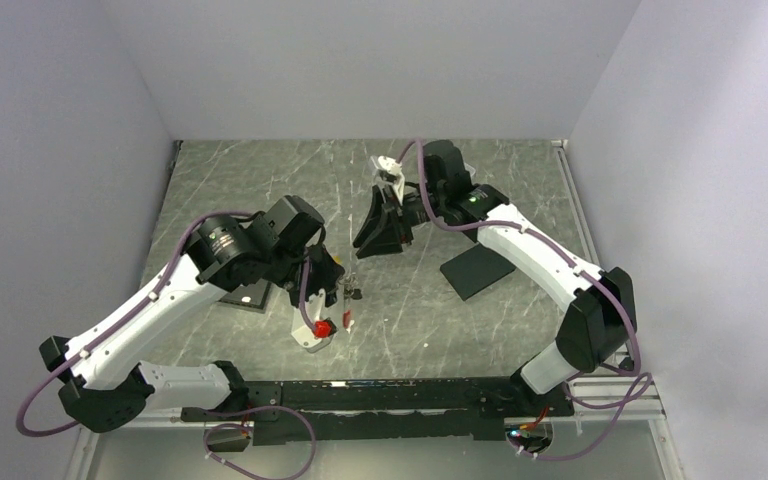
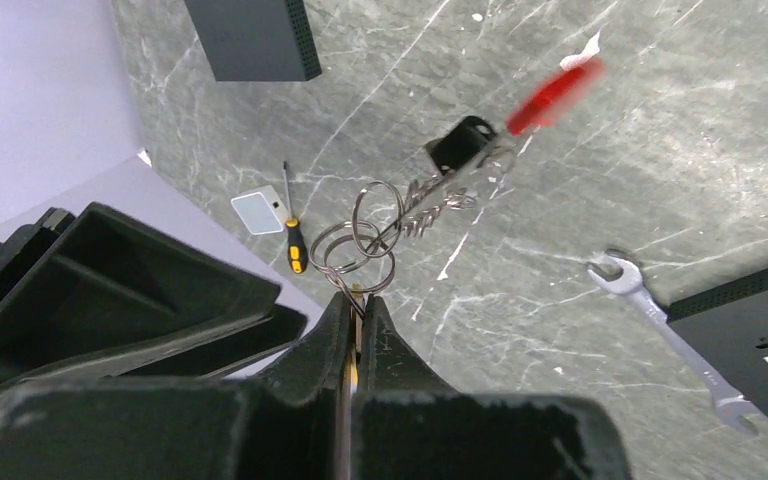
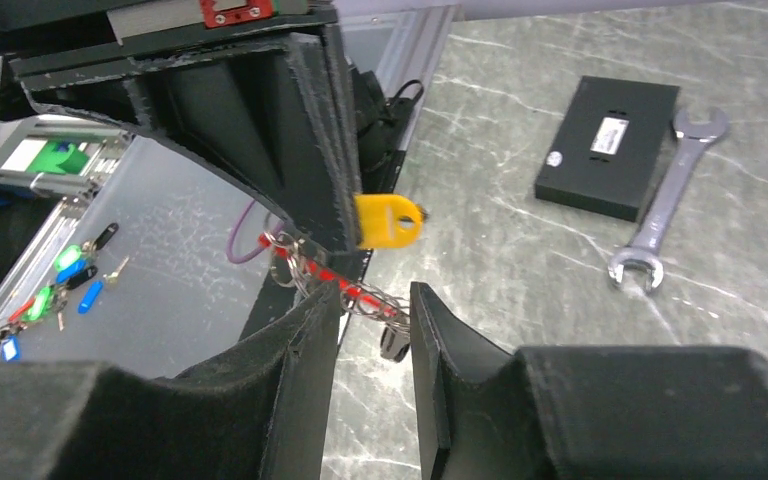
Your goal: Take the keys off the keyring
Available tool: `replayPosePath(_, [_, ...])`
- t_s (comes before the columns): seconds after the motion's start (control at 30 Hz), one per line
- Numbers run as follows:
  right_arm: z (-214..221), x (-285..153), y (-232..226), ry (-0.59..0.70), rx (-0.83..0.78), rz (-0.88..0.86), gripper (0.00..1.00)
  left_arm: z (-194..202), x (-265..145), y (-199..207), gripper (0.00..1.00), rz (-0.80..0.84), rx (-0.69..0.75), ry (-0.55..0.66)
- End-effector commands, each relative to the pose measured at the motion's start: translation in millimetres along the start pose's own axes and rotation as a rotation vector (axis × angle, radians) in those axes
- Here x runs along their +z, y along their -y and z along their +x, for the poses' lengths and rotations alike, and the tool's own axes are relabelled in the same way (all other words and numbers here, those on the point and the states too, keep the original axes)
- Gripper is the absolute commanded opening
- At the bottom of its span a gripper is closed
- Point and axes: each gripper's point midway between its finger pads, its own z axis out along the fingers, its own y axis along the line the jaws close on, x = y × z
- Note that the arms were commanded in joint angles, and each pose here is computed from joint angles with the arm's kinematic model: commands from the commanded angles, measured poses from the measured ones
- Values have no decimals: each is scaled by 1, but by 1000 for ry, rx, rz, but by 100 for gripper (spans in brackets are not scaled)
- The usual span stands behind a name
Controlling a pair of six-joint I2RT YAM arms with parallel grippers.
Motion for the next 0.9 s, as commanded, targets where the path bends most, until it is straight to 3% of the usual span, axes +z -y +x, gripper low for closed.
replayPosePath(0.0, [8, 10, -19, -24, -42, -60, 35, -2, -6, -27, 0, -85, 145, -3])
replayPosePath(0.87, [15, 13, -39, -70, 6, -37, 46, 0, -1, -18, 0, -41, 123, 1])
